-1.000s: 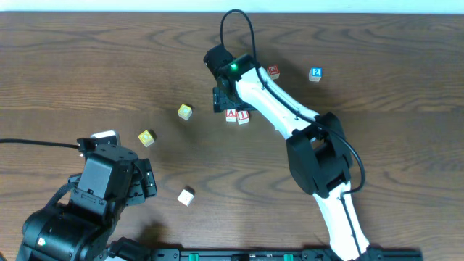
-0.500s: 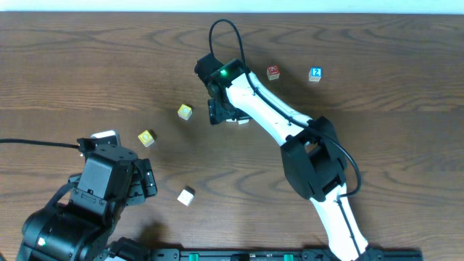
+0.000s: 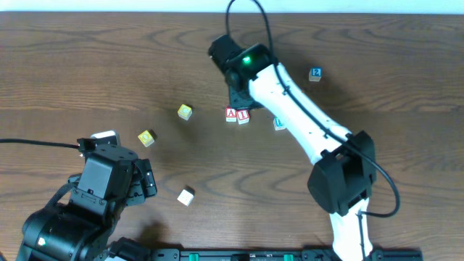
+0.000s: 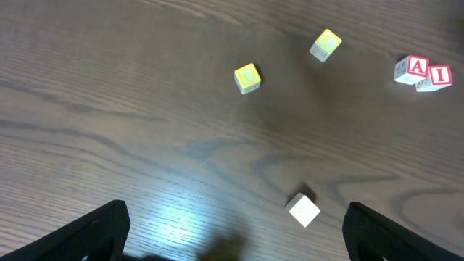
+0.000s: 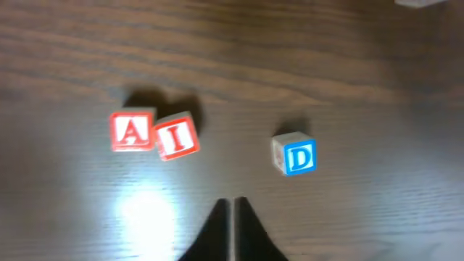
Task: Spell out Ai2
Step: 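Open right gripper and lift away from the A I blocks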
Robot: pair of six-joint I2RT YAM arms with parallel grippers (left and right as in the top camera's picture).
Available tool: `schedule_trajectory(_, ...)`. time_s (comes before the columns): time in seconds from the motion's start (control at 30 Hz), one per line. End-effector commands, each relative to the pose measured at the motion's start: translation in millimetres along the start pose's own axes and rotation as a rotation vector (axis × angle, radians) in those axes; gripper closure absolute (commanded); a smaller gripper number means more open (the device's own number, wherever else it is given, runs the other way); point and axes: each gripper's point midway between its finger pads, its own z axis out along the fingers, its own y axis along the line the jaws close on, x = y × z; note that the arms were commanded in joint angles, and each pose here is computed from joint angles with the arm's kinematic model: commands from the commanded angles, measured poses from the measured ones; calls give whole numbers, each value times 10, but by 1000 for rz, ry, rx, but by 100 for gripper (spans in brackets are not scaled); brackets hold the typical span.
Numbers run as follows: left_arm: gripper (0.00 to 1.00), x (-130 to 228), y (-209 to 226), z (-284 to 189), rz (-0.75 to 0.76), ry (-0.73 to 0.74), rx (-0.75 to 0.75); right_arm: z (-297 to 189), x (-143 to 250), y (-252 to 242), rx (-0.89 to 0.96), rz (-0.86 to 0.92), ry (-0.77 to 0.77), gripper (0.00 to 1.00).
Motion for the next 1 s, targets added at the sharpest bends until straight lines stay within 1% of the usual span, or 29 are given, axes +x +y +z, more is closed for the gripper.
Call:
schedule_trajectory(0.0, 5, -14, 42, 3, 2, -9, -23, 105, 7, -91, 14, 4, 23, 99)
schedule_trajectory(0.1, 5, -15, 42, 3, 2, -9, -23, 260, 32, -79, -36, -49, 55, 98)
schedule_trajectory(0.17, 5, -17, 41, 3, 1, -10, -23, 419, 113, -34, -104, -29, 107, 98)
schedule_trajectory(0.3, 5, -17, 41, 3, 1, -10, -22, 623, 209, 53, -185, -43, 146, 98)
schedule_trajectory(0.6, 5, -20, 38, 3, 0, -11, -21, 931, 445, 112, -196, -70, 176, 98)
schedule_trajectory(0.97, 5, -22, 36, 3, 0, -12, -21, 1088, 524, 164, -222, -77, 171, 98)
